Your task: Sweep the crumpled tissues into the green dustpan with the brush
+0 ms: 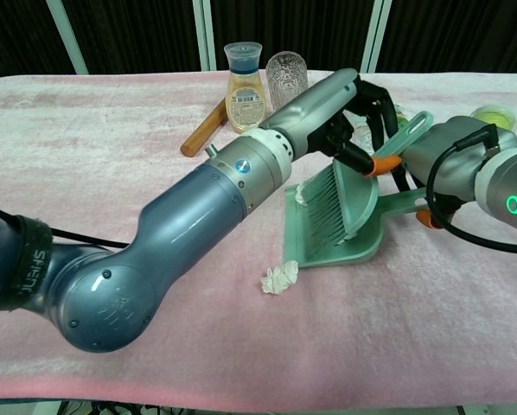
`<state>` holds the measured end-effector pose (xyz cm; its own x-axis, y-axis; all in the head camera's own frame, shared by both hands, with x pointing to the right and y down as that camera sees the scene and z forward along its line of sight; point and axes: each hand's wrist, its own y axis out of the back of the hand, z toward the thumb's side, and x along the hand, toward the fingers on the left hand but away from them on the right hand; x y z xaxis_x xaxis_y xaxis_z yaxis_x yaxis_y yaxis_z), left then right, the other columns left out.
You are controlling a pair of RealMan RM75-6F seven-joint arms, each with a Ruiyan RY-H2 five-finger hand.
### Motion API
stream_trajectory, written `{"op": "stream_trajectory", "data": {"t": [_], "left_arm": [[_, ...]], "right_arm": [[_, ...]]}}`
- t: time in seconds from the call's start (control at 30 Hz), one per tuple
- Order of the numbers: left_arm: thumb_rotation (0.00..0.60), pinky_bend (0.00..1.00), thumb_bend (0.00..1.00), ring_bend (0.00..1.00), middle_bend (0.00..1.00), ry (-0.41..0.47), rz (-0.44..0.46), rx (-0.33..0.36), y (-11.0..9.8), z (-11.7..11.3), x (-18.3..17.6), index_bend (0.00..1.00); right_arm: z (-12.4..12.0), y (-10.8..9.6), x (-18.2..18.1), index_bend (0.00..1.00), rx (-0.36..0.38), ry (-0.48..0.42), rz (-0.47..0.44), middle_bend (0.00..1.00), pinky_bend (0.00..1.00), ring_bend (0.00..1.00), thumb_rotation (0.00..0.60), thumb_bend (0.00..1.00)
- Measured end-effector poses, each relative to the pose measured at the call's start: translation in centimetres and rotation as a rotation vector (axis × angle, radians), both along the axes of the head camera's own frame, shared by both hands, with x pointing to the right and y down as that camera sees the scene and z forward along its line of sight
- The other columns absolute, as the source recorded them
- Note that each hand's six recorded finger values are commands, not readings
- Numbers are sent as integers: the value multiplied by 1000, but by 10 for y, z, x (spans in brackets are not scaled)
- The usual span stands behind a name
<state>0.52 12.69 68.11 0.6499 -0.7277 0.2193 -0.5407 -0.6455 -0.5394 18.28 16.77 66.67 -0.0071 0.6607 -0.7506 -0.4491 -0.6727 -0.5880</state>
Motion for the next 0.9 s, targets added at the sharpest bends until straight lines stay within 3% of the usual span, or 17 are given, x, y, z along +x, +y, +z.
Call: {"op": "stream_trajectory", "data": {"t": [0.57,0.9], "left_arm": [[600,1000,353,886,653,56,-35,16,-23,-22,-27,610],[600,1000,353,886,653,19,-23,-2,-19,-21,-62,610]], "right_arm": [[1,-1,4,596,-4,12,6,553,792,647,600,452],[-3,-9,11,598,6,38,-38,554,792,646,600,453]]}}
